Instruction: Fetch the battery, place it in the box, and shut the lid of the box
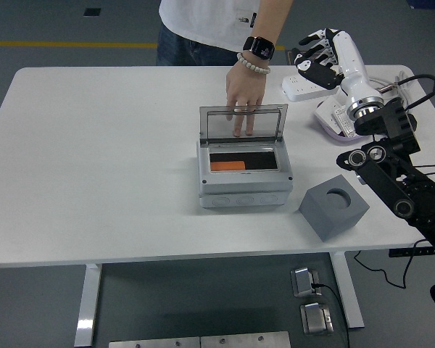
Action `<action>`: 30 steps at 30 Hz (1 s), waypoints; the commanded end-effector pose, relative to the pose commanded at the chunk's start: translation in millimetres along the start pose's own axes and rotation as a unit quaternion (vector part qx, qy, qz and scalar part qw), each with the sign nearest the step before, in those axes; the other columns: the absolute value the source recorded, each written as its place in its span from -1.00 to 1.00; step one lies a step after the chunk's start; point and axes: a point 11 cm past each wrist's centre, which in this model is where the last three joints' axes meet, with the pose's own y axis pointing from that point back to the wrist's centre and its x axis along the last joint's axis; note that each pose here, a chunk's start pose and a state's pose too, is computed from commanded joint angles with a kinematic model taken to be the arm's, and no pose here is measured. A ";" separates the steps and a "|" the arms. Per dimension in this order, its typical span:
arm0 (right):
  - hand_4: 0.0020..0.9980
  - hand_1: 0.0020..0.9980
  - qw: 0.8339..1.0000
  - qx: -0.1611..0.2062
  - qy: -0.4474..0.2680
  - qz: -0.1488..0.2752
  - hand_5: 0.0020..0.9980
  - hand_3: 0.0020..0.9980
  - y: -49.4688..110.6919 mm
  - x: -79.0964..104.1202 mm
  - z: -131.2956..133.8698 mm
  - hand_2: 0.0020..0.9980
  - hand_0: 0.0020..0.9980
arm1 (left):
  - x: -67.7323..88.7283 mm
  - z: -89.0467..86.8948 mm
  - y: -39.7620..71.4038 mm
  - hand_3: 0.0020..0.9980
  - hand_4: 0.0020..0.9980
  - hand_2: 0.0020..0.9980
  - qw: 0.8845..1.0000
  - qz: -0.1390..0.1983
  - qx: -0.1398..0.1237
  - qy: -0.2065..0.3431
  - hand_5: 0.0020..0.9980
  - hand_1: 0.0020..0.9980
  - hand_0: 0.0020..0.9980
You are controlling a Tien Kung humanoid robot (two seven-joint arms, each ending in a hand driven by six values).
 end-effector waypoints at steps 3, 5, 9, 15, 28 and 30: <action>0.29 -0.09 1.000 0.000 -0.010 0.014 -0.25 0.12 1.4 -6.9 1.1 0.01 -0.17 | 0.0 0.5 0.0 0.00 -1.00 0.03 1.000 0.000 0.000 0.000 -1.00 0.12 -0.19; 0.29 -0.09 1.000 -0.003 -0.017 0.016 -0.25 0.12 3.3 -14.2 2.8 0.01 -0.17 | 0.0 0.9 0.0 0.00 -1.00 0.03 1.000 0.000 -0.001 0.000 -1.00 0.12 -0.19; 0.27 0.04 1.000 -0.012 -0.023 0.005 -0.24 0.15 8.4 -29.3 6.7 0.08 0.04 | -0.6 1.2 0.0 0.00 -1.00 0.03 1.000 0.000 -0.001 0.000 -1.00 0.12 -0.19; 0.26 0.19 0.999 -0.024 -0.024 -0.024 -0.22 0.18 17.4 -50.9 12.6 0.15 0.18 | -1.0 1.8 0.1 0.00 -1.00 0.03 1.000 -0.001 -0.001 0.000 -1.00 0.12 -0.19; 0.22 0.26 0.998 -0.032 -0.015 -0.053 -0.16 0.21 24.5 -65.3 17.5 0.19 0.41 | -0.4 4.2 0.1 0.00 -1.00 0.03 1.000 0.000 -0.003 0.000 -1.00 0.12 -0.19; 0.22 0.26 0.998 -0.033 -0.010 -0.061 -0.16 0.21 26.3 -66.8 18.8 0.19 0.41 | -0.4 4.6 0.1 0.00 -1.00 0.03 1.000 0.000 -0.004 0.000 -1.00 0.12 -0.19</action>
